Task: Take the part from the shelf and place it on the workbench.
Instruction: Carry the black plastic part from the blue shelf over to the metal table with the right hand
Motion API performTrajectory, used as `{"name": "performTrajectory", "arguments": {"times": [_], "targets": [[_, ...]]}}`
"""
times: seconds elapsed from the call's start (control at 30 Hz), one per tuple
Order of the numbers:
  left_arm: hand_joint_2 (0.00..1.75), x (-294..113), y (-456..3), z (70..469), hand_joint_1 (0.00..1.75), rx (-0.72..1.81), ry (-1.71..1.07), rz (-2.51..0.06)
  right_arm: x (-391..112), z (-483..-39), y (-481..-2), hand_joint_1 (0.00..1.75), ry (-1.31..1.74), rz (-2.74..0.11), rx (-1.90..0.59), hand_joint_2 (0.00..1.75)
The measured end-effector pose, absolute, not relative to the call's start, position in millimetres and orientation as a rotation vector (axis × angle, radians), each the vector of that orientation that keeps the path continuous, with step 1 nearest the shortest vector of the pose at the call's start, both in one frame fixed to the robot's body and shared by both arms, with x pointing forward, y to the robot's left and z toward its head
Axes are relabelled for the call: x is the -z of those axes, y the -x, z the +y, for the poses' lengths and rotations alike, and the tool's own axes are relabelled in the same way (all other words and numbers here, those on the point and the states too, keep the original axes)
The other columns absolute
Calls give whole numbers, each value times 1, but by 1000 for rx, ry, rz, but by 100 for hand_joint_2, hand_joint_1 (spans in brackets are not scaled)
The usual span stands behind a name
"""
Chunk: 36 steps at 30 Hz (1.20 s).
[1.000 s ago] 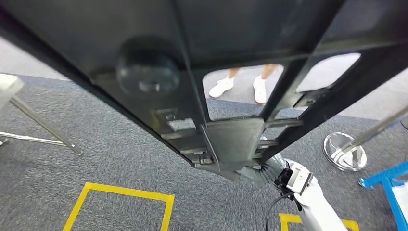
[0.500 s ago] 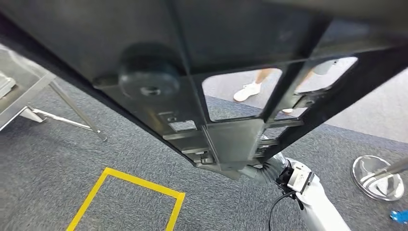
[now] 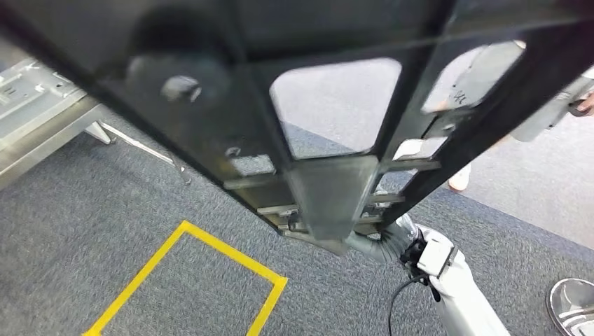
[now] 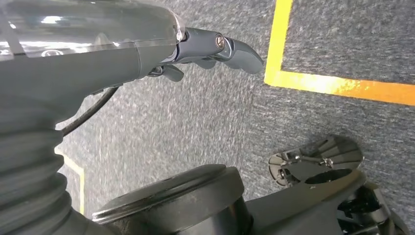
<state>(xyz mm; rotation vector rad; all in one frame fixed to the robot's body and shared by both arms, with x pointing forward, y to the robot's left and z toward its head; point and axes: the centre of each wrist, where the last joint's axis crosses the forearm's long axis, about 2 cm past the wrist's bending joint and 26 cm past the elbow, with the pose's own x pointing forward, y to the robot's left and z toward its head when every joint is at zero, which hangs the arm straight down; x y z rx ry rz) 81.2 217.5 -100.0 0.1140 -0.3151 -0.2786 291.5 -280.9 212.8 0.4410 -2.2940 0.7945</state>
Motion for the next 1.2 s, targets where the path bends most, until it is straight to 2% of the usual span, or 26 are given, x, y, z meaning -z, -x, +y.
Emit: {"name": "performTrajectory", "arguments": {"times": [0.63, 1.2], "targets": [[175, 99, -89, 219, 0, 269, -120, -334, -214, -284, -299, 175, -445, -2295, -786, 175], [175, 102, -75, 222, 0, 251, -129, -309, -207, -272, -293, 175, -476, -2261, -817, 175]]}}
